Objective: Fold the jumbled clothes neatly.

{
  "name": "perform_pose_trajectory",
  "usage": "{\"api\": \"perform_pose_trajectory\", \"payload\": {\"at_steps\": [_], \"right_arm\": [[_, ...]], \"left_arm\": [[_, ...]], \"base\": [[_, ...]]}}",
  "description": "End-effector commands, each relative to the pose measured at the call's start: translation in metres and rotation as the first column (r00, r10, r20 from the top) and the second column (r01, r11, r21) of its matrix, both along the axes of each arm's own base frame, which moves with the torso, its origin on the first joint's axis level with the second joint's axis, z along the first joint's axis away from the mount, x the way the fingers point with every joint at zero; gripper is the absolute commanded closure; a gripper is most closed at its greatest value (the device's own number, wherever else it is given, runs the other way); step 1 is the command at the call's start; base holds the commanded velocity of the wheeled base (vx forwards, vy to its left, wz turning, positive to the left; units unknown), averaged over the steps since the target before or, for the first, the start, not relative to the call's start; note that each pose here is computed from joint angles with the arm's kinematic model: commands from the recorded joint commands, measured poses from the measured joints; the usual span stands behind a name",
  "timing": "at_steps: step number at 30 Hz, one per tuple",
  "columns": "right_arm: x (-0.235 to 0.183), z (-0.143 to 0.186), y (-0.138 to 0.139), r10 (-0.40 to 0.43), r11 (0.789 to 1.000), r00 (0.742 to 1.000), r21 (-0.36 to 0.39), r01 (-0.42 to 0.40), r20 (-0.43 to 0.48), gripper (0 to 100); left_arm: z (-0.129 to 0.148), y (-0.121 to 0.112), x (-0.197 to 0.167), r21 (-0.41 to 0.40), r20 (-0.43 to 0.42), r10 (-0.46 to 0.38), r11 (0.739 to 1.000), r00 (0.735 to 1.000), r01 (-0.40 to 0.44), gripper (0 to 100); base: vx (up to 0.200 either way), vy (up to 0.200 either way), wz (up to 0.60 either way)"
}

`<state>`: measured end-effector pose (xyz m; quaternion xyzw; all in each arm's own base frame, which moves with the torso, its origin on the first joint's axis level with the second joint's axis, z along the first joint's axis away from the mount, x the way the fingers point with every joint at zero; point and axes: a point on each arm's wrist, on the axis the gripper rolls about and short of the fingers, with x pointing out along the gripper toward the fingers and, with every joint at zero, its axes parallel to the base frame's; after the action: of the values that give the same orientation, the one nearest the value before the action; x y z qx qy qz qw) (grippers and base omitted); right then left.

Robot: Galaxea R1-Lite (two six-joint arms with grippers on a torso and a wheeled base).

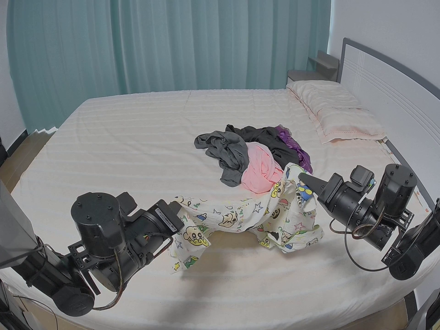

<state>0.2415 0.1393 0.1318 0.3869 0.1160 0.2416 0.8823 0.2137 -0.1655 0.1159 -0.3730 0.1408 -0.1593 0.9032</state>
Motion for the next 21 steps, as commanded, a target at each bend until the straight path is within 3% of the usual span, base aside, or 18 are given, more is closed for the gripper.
{"api": "perform_pose_trajectory", "payload": {"at_steps": [1, 21], "right_arm": [[-0.0032, 0.0066, -0.0013, 0.001, 1.0, 1.0, 0.01, -0.001, 0.02, 100], [-0.0064, 0.0106, -0.0019, -0.001, 1.0, 1.0, 0.011, 0.001, 0.028, 100]], "left_arm": [[0.0025, 0.0003, -0.0019, -0.003, 0.01, 0.026, 1.0, 1.0, -0.026, 100], [0.006, 0.0013, -0.0103, 0.0, 0.023, 0.068, 0.998, 0.997, -0.068, 100]], "base": [[0.0, 0.0, 0.0], [0.0, 0.0, 0.0]]}}
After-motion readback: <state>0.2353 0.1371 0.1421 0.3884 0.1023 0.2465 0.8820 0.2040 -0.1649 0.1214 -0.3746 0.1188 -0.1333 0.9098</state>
